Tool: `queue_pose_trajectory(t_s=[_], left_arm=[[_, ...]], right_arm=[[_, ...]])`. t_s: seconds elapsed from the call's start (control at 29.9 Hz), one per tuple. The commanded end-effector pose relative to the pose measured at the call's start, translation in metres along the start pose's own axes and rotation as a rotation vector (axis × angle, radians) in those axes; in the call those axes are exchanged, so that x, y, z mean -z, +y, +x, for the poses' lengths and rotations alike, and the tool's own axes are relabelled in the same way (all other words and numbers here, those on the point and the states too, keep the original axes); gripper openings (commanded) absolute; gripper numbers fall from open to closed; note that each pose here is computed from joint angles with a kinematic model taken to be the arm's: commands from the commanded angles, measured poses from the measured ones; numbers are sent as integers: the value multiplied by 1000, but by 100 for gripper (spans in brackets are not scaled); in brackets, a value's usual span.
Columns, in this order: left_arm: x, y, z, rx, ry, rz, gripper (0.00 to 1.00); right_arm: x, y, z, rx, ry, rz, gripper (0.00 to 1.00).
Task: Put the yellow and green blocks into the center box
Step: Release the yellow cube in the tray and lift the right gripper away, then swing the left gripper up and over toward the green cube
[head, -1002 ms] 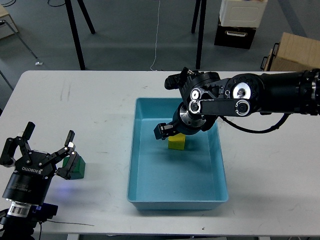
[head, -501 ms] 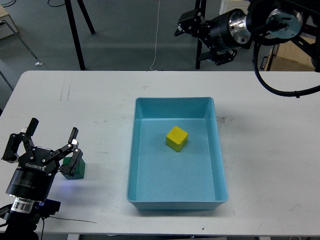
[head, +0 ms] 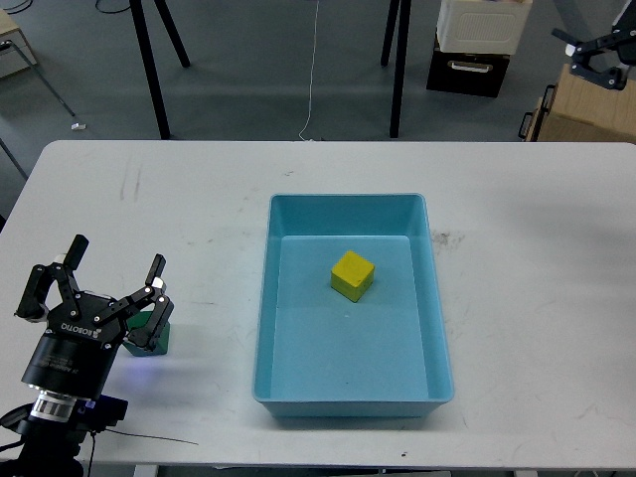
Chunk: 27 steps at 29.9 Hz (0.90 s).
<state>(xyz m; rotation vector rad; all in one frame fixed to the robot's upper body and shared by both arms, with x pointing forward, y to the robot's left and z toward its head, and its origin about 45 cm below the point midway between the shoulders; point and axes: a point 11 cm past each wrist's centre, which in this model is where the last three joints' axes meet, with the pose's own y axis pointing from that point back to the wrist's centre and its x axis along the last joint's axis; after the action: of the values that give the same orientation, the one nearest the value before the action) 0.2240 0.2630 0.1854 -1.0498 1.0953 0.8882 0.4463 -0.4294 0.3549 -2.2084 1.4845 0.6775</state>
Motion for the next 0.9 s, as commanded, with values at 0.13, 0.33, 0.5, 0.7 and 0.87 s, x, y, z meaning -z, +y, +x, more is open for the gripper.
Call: queue_pose_trajectory(t_s=[0.13,0.33,0.5,0.7,0.87], left_arm=[[0,0,0,1,-2,1,100],[-1,0,2,-5,0,-3,100],[-2,1,2,-5,-3,-7,100],[-4,2,2,-7,-4,-15,100],[-4,0,-2,7,-2,-15,100]], right_arm=[[-53,100,46,-63,-287,167,100],[-149,176,27,-79,-538,263,100],[-215,217,0,-131,-713,306,100],[-240,230,-13,-158,-778,310,100],[-239,230,-15,-154,-785,331,100]])
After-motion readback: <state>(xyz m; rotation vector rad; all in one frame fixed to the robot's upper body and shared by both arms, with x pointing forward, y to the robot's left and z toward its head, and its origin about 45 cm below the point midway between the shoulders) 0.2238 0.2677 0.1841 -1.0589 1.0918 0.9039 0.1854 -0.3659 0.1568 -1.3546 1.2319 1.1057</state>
